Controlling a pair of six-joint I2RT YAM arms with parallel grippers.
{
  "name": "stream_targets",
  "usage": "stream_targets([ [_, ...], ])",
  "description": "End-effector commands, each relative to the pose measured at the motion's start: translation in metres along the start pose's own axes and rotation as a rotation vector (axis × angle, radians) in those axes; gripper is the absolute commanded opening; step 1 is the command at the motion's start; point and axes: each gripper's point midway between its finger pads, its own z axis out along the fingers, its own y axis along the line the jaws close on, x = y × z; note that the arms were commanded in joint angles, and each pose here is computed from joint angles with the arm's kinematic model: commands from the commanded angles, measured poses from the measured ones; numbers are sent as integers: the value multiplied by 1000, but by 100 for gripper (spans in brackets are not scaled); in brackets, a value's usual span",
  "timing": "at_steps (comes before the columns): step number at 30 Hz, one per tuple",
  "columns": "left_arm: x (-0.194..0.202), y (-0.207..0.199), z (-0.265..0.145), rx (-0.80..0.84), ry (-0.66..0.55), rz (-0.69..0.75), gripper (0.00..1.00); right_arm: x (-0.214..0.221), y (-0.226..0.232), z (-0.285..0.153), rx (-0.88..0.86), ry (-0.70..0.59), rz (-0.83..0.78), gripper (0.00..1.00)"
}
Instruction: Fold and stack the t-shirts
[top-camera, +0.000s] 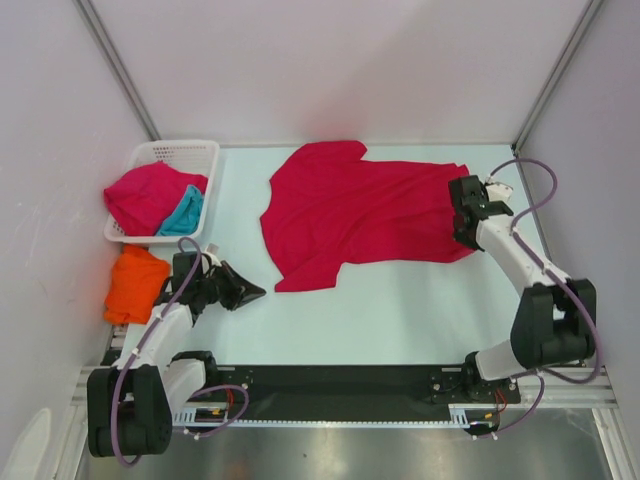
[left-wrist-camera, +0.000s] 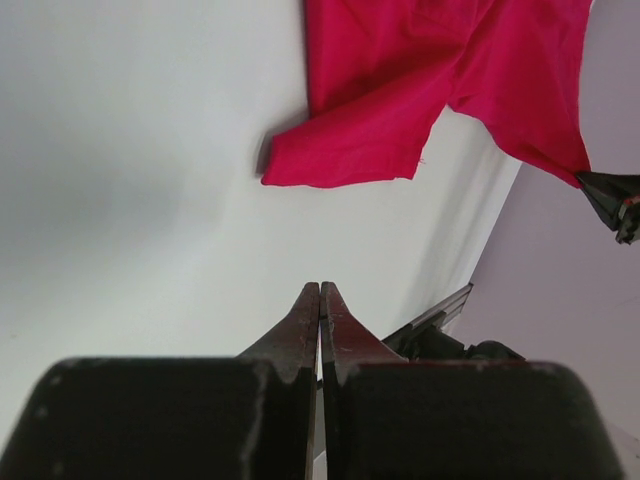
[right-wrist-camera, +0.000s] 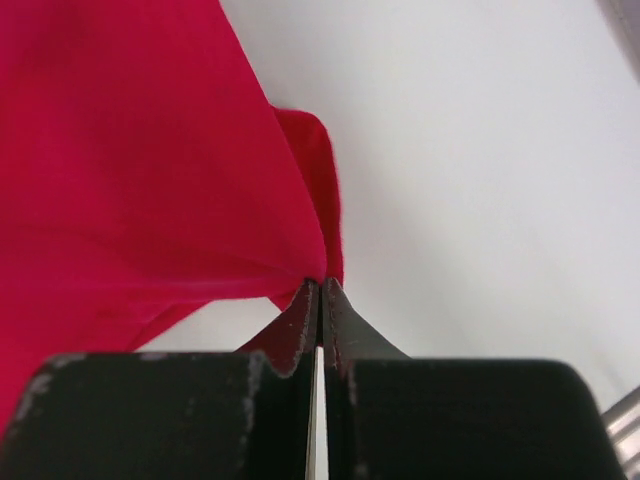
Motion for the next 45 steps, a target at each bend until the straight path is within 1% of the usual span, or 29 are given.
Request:
stream_targets([
  [1,-9,-22,-5,77,-6,65,2,6,-32,-24,91,-49,27,0],
  [4,-9,-24,-5,87,-3,70,2,14,-44,-26,123,-39,16,0],
  [7,-9,-26,-5,95,2,71,2,21,-47,-23,143,-21,4,0],
  [9,-8,-27,-5,103,9,71,4,22,-45,-22,143,-14,-1,0],
  [12,-6,-26,-5,99,13,70,40,21,-40,-23,134,-12,-10,0],
  [13,-6,-25,-5,96,13,69,61,20,-38,-24,130,-13,-9,0],
  [14,-7,-26,-6,94,10,70,69,20,-37,-24,127,-13,-13,0],
  [16,-8,-23,-6,73,4,68,79,19,-36,-26,121,-15,-15,0],
  [17,-10,-23,-6,66,-1,67,83,19,-36,-27,119,-15,-15,0],
  [19,-12,-21,-4,51,-4,66,86,18,-35,-29,106,-16,-13,0],
  [23,-16,-12,4,10,7,42,88,17,-33,-36,74,-22,-3,0],
  [27,-20,-12,14,4,15,30,88,12,-33,-46,48,-35,0,0],
  [29,-18,-11,22,-12,35,12,88,11,-34,-50,40,-41,2,0],
  [32,-5,-21,36,-14,78,48,88,6,-34,-57,19,-54,12,0],
  [38,5,-13,65,-48,131,28,88,-4,-33,-68,-16,-76,25,0],
  [39,9,-6,69,-70,152,8,88,-6,-34,-71,-23,-83,27,0],
  [45,-4,-14,78,-69,103,32,88,-11,-34,-82,-48,-92,34,0],
])
